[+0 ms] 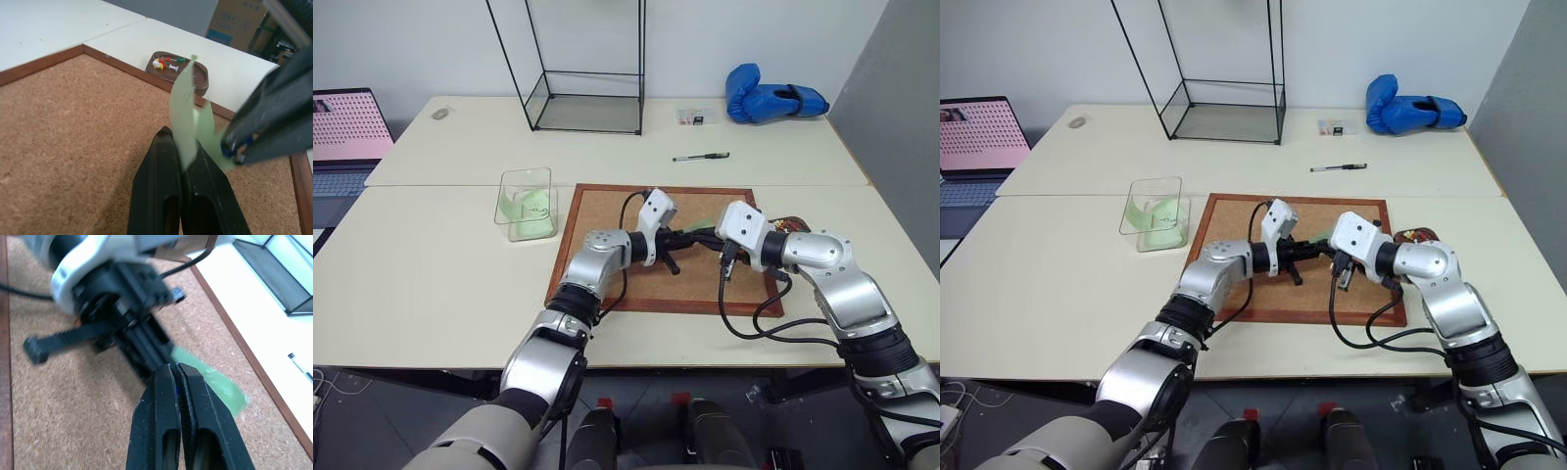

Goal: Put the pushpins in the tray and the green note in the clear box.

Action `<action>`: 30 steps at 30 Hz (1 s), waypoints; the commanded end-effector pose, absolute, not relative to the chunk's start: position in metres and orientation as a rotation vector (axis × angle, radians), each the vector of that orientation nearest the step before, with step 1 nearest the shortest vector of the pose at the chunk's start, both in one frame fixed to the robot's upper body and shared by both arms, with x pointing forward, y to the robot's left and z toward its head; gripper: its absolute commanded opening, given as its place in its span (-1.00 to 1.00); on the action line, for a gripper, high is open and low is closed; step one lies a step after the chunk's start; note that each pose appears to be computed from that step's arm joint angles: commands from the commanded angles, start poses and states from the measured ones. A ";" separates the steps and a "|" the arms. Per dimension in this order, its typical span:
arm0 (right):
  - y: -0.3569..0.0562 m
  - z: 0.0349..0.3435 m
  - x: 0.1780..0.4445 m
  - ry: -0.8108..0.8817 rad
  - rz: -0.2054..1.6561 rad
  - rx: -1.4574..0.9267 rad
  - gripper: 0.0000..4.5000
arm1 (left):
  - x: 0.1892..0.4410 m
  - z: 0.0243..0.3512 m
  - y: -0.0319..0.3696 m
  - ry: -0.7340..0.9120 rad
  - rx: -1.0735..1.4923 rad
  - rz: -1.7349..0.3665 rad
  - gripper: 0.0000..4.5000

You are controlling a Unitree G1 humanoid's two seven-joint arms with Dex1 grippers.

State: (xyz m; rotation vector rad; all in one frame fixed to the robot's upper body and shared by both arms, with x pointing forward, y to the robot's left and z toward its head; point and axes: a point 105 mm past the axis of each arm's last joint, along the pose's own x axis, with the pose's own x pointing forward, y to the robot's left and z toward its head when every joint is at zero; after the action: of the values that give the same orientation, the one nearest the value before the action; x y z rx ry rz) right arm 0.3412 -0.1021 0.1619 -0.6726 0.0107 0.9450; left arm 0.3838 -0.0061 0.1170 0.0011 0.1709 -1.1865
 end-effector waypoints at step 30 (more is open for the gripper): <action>-0.258 0.153 0.360 0.228 0.368 -0.824 -1.00 | 0.391 0.138 0.018 0.077 -0.016 -1.062 -0.96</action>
State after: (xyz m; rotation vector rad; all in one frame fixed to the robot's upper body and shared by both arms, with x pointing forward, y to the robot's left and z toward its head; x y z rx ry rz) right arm 0.3566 -0.2570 0.1410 -0.7503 0.2848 0.3919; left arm 0.3941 0.0272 0.1227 -0.0162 0.1343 -1.0360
